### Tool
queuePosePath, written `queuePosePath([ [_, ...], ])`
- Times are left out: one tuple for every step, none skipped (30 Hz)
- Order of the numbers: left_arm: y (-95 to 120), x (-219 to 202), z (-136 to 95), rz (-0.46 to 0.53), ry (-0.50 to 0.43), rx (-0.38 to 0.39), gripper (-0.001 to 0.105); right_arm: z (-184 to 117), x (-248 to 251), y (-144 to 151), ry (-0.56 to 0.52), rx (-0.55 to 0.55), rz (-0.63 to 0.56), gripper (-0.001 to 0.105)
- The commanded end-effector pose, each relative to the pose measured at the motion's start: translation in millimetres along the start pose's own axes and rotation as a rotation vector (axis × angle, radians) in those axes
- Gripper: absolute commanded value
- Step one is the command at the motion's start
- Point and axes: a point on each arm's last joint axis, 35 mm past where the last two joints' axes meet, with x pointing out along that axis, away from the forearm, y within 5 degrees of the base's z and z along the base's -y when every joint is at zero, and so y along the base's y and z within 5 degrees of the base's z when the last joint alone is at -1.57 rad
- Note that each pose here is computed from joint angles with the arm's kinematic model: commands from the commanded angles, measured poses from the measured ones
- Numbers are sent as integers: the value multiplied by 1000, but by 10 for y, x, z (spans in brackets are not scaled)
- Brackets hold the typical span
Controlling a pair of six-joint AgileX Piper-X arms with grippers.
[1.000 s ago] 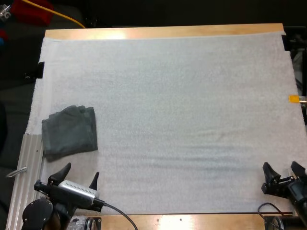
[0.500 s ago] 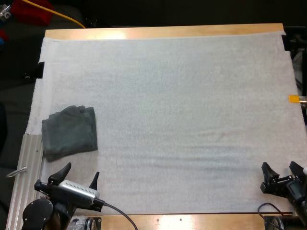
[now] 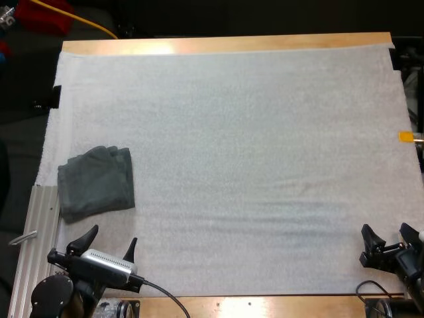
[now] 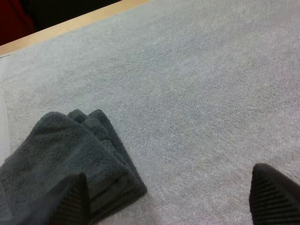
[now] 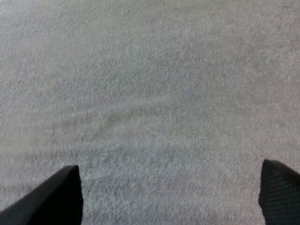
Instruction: Pick towel from pile, fold and stack
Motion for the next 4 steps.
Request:
queuePosePath([
  [5, 21, 26, -5, -6, 7, 68, 20, -1, -5, -6, -4, -4, 75],
  [5, 21, 26, -5, -6, 7, 68, 20, -1, -5, -6, -4, -4, 75],
  [5, 21, 26, -5, -6, 7, 68, 20, -1, -5, -6, -4, -4, 75],
  [5, 21, 26, -5, -6, 7, 68, 20, -1, -5, -6, -4, -4, 75],
])
